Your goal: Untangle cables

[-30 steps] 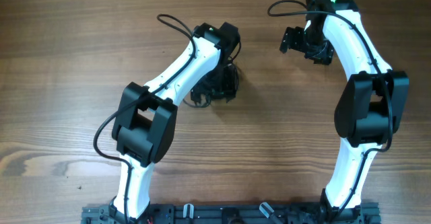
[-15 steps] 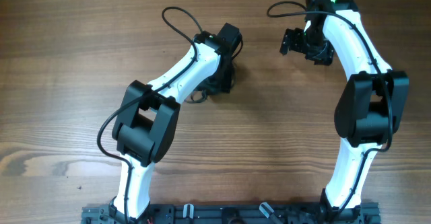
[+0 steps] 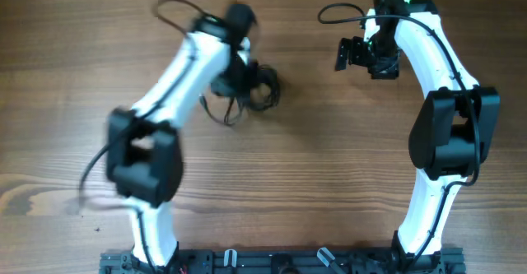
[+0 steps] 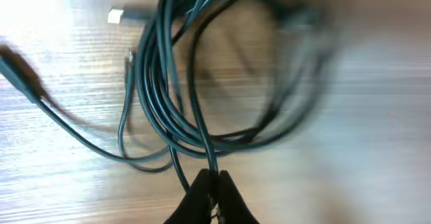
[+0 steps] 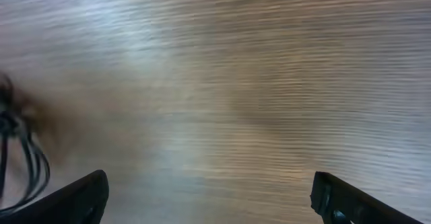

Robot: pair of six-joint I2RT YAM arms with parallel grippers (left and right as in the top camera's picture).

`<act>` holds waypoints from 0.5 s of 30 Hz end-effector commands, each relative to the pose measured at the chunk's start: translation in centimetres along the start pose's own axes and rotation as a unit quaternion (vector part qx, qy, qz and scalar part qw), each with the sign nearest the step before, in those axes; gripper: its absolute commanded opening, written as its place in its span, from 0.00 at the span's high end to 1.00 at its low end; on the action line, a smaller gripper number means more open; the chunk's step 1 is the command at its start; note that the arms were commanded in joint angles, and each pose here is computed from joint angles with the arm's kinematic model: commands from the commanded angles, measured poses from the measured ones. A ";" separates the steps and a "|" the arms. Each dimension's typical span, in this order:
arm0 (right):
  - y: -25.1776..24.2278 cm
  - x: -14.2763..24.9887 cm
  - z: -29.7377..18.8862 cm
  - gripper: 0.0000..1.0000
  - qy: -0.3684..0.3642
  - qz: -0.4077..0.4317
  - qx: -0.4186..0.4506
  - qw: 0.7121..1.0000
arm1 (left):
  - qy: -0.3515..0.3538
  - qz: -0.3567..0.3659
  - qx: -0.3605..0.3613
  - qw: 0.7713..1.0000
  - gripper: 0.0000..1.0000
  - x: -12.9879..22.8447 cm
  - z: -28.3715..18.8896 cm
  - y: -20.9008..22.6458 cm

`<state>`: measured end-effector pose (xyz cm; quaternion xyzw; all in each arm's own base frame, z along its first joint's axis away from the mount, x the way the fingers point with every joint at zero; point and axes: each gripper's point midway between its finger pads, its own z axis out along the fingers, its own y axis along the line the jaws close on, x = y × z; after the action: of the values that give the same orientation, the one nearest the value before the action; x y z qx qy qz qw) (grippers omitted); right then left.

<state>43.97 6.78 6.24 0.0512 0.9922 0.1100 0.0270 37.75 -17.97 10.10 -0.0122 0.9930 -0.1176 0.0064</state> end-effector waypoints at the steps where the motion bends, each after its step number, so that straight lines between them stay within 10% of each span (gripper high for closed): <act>1: 2.3 0.7 0.1 0.02 0.014 -0.050 -0.066 0.996 | -0.087 0.020 0.202 0.975 0.96 -0.3 -12.5 -3.8; 9: 14.1 4.4 -7.1 0.00 -0.015 -0.252 -0.429 0.867 | -0.167 0.015 0.304 0.938 0.96 -0.1 -20.9 -2.6; 15: 20.3 9.2 -12.9 0.01 -0.093 -0.450 -0.429 0.778 | -0.183 -0.025 0.296 0.937 0.96 -1.2 -21.5 0.6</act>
<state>38.55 21.89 17.03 -0.2835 0.8145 0.4974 0.0939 38.56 -13.25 29.80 -0.0526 0.9028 -0.3891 0.1757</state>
